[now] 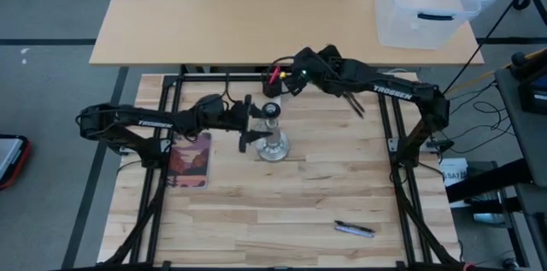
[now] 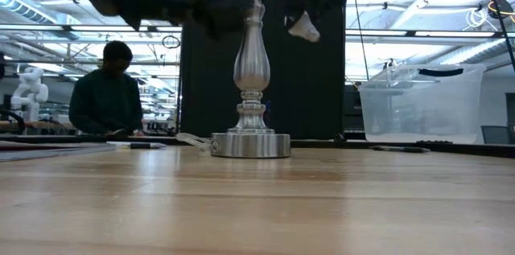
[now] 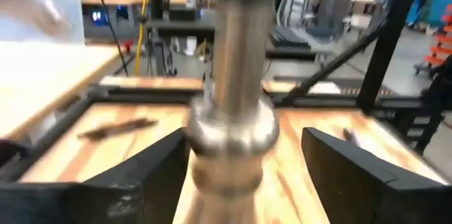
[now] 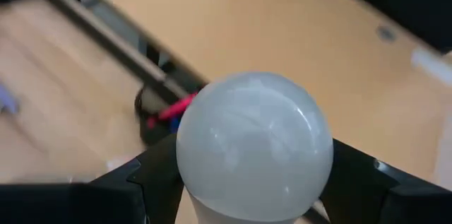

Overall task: Screw lightbulb
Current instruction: Remove the lightbulb from the desk lamp

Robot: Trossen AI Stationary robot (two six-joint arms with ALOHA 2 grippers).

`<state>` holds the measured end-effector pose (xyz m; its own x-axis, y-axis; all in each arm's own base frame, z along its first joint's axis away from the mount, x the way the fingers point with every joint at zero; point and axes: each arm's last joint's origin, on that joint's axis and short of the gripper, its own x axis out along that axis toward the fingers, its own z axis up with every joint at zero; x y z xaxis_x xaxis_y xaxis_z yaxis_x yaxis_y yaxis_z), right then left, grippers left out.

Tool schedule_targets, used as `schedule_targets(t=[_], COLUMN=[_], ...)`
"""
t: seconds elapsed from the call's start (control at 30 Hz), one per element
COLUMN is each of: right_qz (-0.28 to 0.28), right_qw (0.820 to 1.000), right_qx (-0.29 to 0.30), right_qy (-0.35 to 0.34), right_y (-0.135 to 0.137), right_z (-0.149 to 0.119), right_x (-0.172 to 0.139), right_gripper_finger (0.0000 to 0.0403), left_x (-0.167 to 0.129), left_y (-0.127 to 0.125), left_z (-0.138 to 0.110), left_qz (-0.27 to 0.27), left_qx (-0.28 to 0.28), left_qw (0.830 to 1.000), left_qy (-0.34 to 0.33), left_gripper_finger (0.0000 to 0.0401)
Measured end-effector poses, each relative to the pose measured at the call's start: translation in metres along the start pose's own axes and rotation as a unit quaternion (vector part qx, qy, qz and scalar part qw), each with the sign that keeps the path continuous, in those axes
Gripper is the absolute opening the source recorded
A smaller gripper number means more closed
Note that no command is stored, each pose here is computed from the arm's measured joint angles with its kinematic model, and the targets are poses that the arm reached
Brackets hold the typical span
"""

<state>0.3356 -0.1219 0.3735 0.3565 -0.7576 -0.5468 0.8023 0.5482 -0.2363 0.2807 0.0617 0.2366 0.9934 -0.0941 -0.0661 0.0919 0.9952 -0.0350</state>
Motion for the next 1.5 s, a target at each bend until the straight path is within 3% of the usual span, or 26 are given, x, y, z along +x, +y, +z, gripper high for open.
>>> schedule_targets(t=[0.23, 0.5, 0.7, 0.83, 1.07, 1.5], right_qz=[0.055, 0.089, 0.137, 0.163, 0.181, 0.174], right_qw=[0.993, 0.97, 0.945, 0.931, 0.928, 0.941], right_qx=[0.003, 0.012, 0.039, 0.061, 0.085, 0.085], right_qy=[0.104, 0.225, 0.296, 0.319, 0.316, 0.277], right_y=[-0.011, -0.01, -0.003, 0.003, 0.014, 0.04], right_z=[-0.026, -0.083, -0.132, -0.162, -0.191, -0.206], right_x=[0.026, 0.061, 0.08, 0.088, 0.092, 0.078], right_gripper_finger=[0.0256, 0.0256, 0.0256, 0.0256, 0.0256, 0.0256], left_x=[-0.013, -0.052, -0.097, -0.117, -0.116, -0.115], left_y=[-0.004, -0.005, -0.007, -0.005, -0.004, -0.004], left_z=[0.015, 0.04, 0.046, 0.034, -0.003, -0.074], left_qz=[-0.003, 0.024, 0.11, 0.166, 0.172, 0.198], left_qx=[-0.001, 0.007, -0.02, -0.072, -0.131, -0.189], left_qw=[1.0, 1.0, 0.991, 0.972, 0.947, 0.944], left_qy=[0.0, 0.009, 0.075, 0.148, 0.238, 0.184], left_gripper_finger=[0.0277, 0.0277, 0.0277, 0.0277, 0.0277, 0.0277])
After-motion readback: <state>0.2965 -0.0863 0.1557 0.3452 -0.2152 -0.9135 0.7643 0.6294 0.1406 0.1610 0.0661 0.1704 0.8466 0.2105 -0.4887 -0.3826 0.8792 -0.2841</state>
